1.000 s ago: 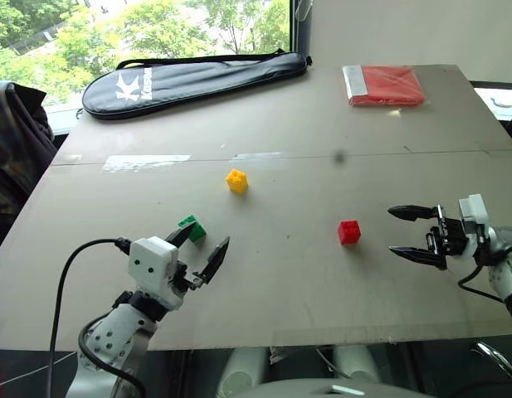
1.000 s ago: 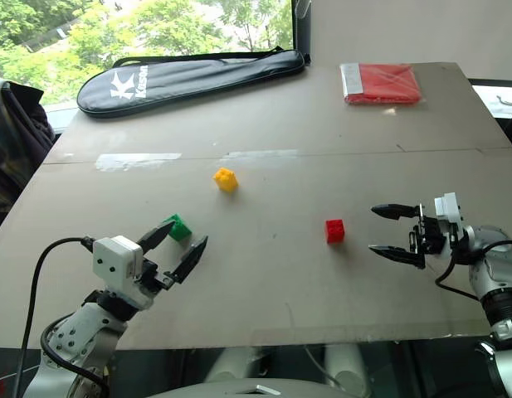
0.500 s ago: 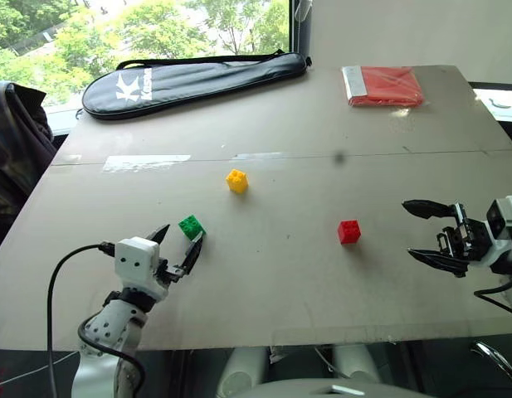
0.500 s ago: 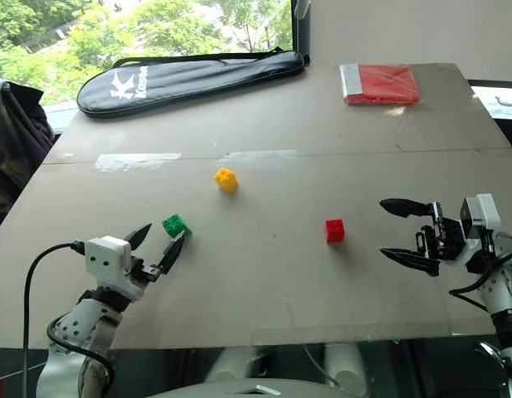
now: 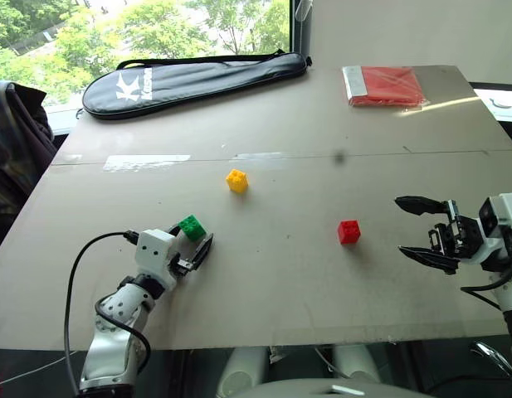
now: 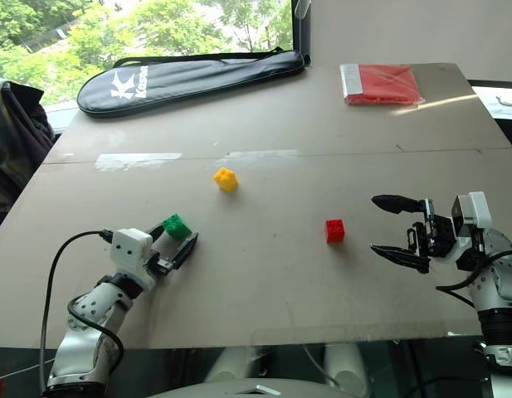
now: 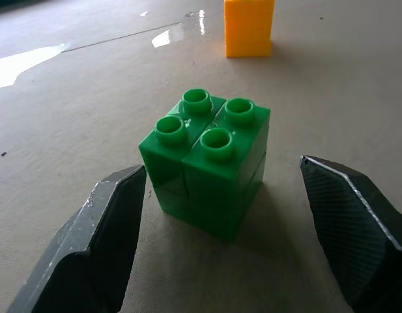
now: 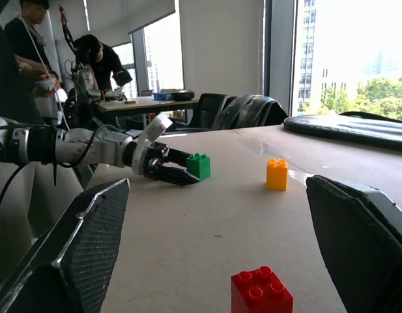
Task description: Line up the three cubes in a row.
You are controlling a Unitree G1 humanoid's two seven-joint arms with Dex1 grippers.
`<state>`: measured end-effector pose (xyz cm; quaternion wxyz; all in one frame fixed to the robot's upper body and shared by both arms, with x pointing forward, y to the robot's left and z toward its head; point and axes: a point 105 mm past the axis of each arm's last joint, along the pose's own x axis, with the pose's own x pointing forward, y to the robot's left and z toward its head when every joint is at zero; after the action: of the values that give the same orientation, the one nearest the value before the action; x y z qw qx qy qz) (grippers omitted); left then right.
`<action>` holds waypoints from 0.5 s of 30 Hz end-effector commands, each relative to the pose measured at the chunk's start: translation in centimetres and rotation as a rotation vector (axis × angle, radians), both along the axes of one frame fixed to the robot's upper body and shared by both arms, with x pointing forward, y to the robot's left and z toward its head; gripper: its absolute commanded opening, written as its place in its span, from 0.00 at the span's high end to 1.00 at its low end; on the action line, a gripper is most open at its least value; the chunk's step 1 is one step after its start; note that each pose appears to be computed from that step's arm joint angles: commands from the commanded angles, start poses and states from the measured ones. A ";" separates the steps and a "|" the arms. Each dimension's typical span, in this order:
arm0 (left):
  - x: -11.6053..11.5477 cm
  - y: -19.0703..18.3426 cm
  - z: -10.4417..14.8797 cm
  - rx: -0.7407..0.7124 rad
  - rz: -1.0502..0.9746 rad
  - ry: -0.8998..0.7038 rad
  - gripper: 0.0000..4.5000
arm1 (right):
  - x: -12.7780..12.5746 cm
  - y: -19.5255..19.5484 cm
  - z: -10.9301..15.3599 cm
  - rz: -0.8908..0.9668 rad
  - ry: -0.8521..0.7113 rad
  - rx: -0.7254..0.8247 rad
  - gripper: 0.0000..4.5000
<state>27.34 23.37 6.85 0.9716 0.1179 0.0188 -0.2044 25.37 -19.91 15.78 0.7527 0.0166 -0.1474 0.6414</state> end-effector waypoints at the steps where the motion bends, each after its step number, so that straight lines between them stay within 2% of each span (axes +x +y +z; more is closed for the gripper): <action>1: 0.1 0.6 -0.5 0.007 -0.078 0.037 0.14 | -0.6 -0.2 0.8 0.030 -0.038 -0.004 0.01; 8: 0.4 1.0 -1.7 0.012 -0.212 0.136 0.14 | -0.7 -0.5 0.5 0.023 -0.028 -0.018 0.01; 9: 0.4 1.1 -1.9 0.015 -0.225 0.145 0.26 | -0.7 -0.6 0.4 0.021 -0.028 -0.018 0.00; 10: 0.3 1.3 -2.1 0.019 -0.236 0.156 0.33 | -0.7 -0.6 0.4 0.020 -0.027 -0.018 0.00; 14: 0.4 2.1 -2.5 0.043 -0.273 0.192 0.71 | -0.8 -0.7 0.1 0.014 -0.024 -0.018 0.00; 15: 0.4 2.2 -2.6 0.052 -0.287 0.200 0.71 | -0.8 -0.7 0.0 0.013 -0.024 -0.018 0.00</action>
<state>28.47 24.59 6.12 0.9269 0.1231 0.0580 -0.3498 25.16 -20.27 15.21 0.7593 0.0185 -0.1378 0.6357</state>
